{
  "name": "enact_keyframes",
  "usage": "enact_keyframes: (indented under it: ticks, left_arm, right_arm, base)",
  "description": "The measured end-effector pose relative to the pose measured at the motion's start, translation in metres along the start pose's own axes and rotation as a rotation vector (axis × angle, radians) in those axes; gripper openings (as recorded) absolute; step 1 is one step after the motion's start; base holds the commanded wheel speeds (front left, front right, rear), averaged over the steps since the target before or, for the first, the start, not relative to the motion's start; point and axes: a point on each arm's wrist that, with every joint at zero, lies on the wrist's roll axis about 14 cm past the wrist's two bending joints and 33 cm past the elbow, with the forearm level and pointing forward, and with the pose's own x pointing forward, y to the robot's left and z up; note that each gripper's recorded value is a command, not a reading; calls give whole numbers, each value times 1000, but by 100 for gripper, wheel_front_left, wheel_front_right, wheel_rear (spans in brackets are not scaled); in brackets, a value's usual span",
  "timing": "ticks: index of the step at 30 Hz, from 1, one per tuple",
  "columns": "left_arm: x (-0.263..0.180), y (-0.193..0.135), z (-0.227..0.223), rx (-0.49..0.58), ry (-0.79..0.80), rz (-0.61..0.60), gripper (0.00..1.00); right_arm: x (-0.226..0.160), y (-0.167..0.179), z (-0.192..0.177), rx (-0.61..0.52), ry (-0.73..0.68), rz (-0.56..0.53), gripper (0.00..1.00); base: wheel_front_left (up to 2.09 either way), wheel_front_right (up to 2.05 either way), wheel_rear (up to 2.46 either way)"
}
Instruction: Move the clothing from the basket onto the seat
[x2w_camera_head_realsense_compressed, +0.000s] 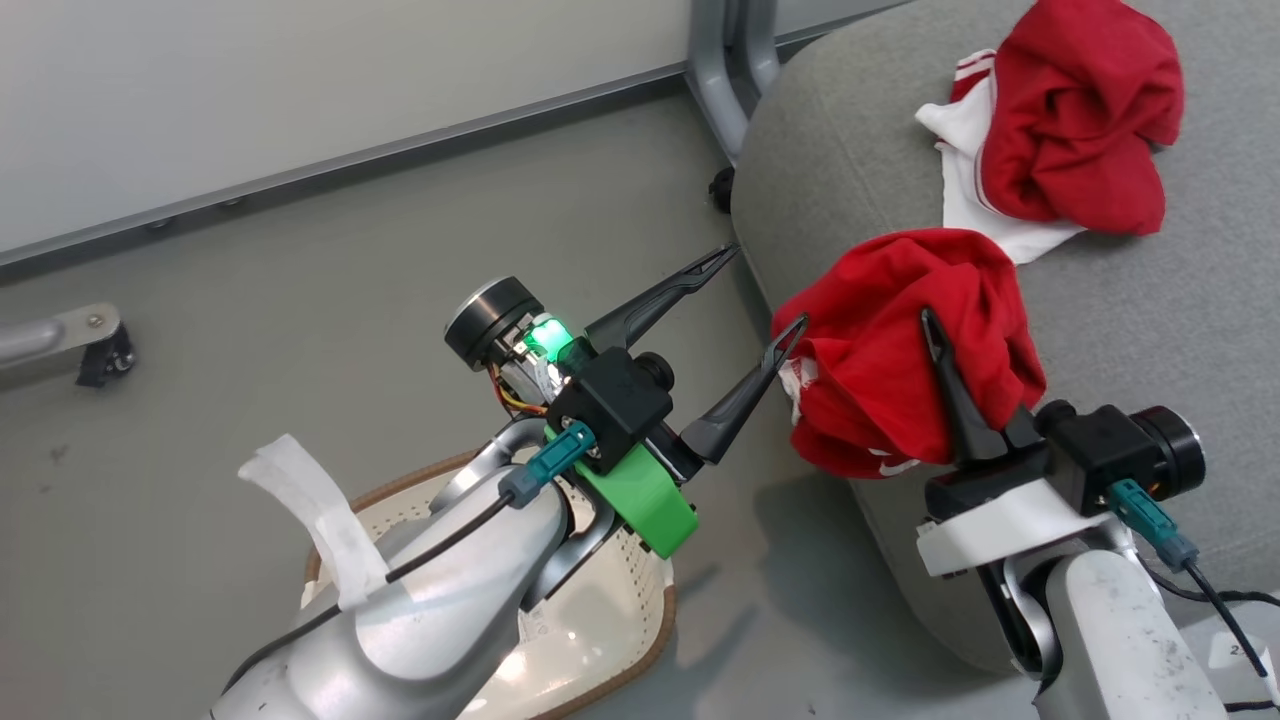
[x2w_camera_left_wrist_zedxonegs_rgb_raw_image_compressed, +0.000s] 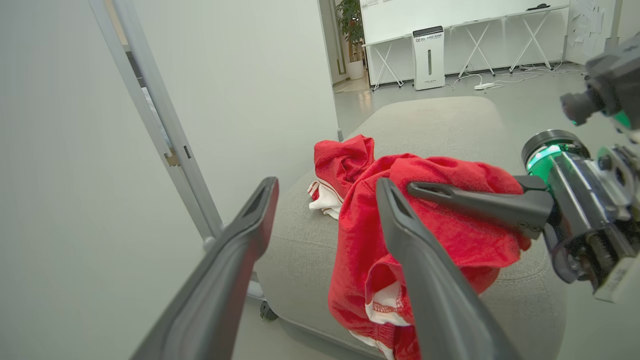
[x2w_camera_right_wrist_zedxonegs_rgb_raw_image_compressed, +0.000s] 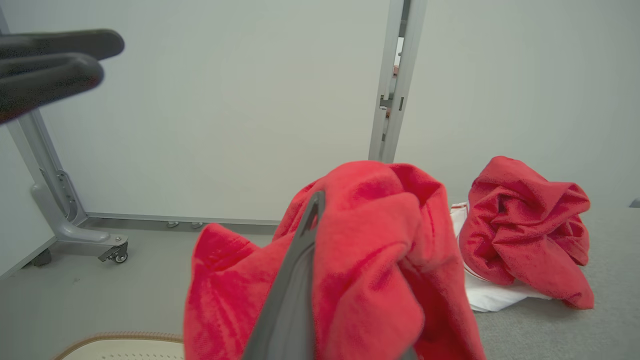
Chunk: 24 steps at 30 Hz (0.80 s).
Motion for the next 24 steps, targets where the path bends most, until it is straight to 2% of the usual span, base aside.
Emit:
enact_keyframes:
  ticks: [11, 20, 24]
  left_arm:
    - [22, -25, -18, -57, 5, -110, 100]
    - [29, -26, -32, -94, 10, -126, 100]
    - [27, -18, -36, -100, 12, -103, 100]
  right_arm:
    - [-41, -69, -2, -69, 43, -214, 0]
    - [-55, -92, -8, -79, 73, -292, 0]
    - [-43, -100, 3, -112, 37, -300, 0]
  base:
    - [0, 0, 0]
    - [0, 0, 0]
    - [0, 0, 0]
